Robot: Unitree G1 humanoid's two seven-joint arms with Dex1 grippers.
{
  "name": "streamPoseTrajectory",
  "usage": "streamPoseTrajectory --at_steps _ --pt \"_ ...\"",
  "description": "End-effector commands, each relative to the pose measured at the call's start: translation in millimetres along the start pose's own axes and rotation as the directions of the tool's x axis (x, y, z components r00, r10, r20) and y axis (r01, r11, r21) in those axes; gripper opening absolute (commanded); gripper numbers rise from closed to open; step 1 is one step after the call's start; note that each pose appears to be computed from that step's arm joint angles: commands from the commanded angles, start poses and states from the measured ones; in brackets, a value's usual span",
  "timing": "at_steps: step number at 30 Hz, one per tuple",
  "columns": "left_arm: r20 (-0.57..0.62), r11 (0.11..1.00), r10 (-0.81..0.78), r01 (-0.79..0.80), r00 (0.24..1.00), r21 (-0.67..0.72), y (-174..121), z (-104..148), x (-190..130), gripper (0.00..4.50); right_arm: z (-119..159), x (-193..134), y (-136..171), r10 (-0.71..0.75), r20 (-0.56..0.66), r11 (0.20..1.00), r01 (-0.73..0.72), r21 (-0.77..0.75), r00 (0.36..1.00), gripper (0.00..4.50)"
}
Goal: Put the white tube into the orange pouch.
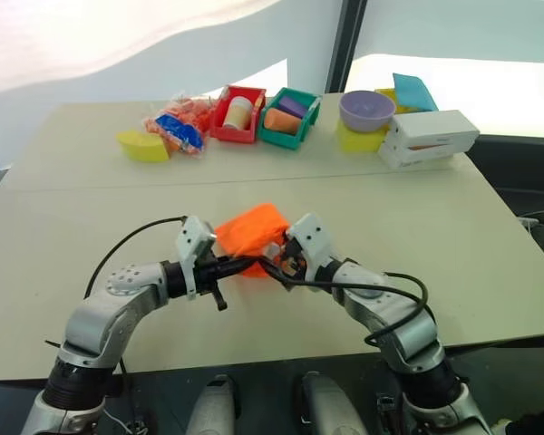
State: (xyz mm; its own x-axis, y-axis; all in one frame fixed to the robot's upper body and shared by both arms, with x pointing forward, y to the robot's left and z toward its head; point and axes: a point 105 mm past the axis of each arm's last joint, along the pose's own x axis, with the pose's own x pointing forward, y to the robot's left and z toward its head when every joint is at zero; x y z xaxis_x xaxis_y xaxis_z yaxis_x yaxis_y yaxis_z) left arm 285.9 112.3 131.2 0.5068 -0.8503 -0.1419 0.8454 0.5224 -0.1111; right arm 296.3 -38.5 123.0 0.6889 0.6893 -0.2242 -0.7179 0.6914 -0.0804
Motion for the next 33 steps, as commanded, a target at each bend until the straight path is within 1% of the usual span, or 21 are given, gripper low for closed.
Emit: streamPoseTrajectory --at_steps 1,3,4,8,9,11,14,18,21,23,26,30,33 --pt "0.053 0.999 0.041 -0.040 0.998 -0.016 10.2 7.1 -7.9 0.00 11.7 -19.0 6.1 0.099 0.071 0.995 -0.097 -0.026 0.993 4.46" --pt "0.057 0.999 0.047 -0.045 0.997 -0.026 12.4 7.1 -9.4 0.00 6.0 -24.7 6.3 0.130 0.056 0.992 -0.130 -0.006 0.990 3.95" --pt "0.057 0.999 0.047 -0.045 0.997 -0.027 12.9 7.1 -9.7 0.00 4.0 -25.8 5.9 0.136 0.047 0.991 -0.136 -0.008 0.990 3.61" --pt "0.055 0.999 0.045 -0.044 0.997 -0.028 13.3 6.5 -10.2 0.00 2.0 -24.5 5.6 0.145 0.037 0.989 -0.145 0.004 0.989 1.63" --pt "0.055 0.999 0.045 -0.044 0.997 -0.028 13.2 6.4 -10.4 0.00 2.2 -24.3 6.2 0.148 0.037 0.989 -0.148 0.003 0.988 0.97" --pt "0.056 0.999 0.043 -0.042 0.998 -0.031 12.4 6.6 -10.4 0.00 -0.3 -19.0 7.2 0.144 0.019 0.990 -0.143 -0.012 0.989 0.05" --pt "0.058 0.999 0.037 -0.035 0.998 -0.031 9.9 7.6 -10.5 0.00 -7.4 -7.2 9.7 0.142 -0.023 0.989 -0.143 -0.024 0.990 0.05" --pt "0.063 0.999 0.034 -0.032 0.997 -0.031 7.7 9.3 -11.3 0.00 -6.7 7.5 14.0 0.157 -0.017 0.987 -0.157 -0.021 0.987 0.05" --pt "0.063 0.999 0.033 -0.031 0.997 -0.030 5.0 9.0 -12.6 0.00 -8.3 20.0 8.4 0.106 -0.025 0.993 -0.107 -0.049 0.994 0.05" --pt "0.057 0.998 0.050 -0.049 0.997 -0.031 5.7 7.5 -16.3 0.00 -6.0 21.0 5.0 0.085 -0.013 0.995 -0.086 -0.051 0.996 0.05" --pt "0.029 0.997 0.082 -0.081 0.996 -0.017 8.8 2.2 -24.6 0.00 -2.6 11.9 -0.1 0.087 0.004 0.994 -0.086 -0.061 0.996 0.05" --pt "-0.025 0.988 0.155 -0.155 0.988 0.015 22.2 -8.5 -42.9 0.00 1.7 -20.4 -4.4 0.161 0.024 0.981 -0.157 -0.113 0.987 0.05" --pt "-0.060 0.976 0.215 -0.212 0.975 0.048 35.6 -14.5 -58.7 0.00 -4.5 -43.4 -9.4 0.200 -0.025 0.965 -0.201 -0.166 0.980 0.05"
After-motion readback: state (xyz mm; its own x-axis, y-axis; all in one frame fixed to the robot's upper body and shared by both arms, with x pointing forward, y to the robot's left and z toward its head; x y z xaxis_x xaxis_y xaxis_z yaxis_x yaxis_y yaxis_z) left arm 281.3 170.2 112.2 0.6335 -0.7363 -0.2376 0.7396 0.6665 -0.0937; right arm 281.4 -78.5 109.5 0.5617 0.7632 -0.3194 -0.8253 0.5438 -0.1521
